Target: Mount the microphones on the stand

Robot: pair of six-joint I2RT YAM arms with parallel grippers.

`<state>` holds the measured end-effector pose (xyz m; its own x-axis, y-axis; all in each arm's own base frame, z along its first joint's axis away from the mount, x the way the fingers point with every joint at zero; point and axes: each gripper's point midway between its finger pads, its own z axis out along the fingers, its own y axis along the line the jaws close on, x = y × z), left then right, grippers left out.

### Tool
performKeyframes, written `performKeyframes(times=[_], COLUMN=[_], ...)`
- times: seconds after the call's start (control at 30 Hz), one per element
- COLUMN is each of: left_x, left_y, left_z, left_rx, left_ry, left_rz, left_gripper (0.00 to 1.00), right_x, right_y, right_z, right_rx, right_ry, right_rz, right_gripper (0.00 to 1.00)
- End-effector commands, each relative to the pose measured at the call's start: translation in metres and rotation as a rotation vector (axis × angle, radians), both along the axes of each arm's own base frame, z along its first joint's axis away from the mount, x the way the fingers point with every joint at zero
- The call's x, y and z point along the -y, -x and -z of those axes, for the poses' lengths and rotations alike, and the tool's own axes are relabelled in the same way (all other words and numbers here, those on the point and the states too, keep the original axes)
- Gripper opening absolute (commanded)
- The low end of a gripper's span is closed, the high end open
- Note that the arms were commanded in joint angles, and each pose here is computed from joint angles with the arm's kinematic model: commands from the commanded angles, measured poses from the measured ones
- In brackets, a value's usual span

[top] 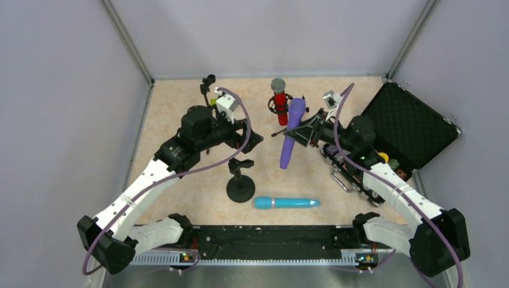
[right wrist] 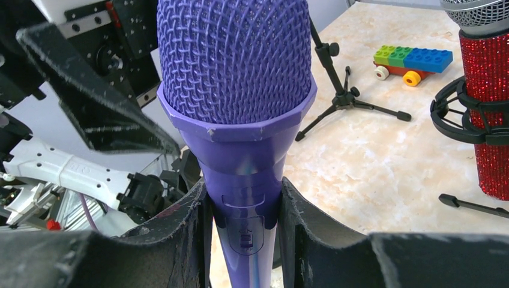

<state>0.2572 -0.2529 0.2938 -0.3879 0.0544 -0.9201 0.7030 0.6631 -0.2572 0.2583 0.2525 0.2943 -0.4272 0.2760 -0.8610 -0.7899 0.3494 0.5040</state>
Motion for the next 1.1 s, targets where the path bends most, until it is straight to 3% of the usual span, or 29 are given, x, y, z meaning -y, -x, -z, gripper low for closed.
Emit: performKeyframes(times=[0.0, 0.17, 0.4, 0.67, 0.8, 1.07], left_x=[-0.005, -0.041, -0.07, -0.076, -0.066, -0.05], left_y=[-0.005, -0.013, -0.001, 0.039, 0.066, 0.081], left_z=[-0.036, -0.037, -0.027, -0.02, -0.014, 0.007], left_rx=[0.041, 0.072, 0.165, 0.445, 0.55, 0.496], left_ry=[0.15, 0.228, 0.158, -0.04, -0.084, -0.083], left_rz=[0.036, -0.028, -0.069, 0.129, 0.318, 0.527], left_gripper=[0.98, 0.99, 0.99, 0.99, 0.99, 0.98], right_x=[0.0, -0.004, -0.023, -0.029, -0.028, -0.033], right_y=[0.005, 0.003, 0.01, 0.013, 0.014, 0.019], right_z=[-0.016, -0.009, -0.006, -0.01, -0.012, -0.01], right_rx=[0.071, 0.096, 0.175, 0.225, 0.249, 0.272], right_ry=[-0.023, 0.024, 0.058, 0.041, 0.031, 0.028], right_rz=[-0.01, -0.003, -0.016, -0.027, -0.024, -0.049], right_gripper=[0.0, 0.0, 0.0, 0.0, 0.0, 0.0])
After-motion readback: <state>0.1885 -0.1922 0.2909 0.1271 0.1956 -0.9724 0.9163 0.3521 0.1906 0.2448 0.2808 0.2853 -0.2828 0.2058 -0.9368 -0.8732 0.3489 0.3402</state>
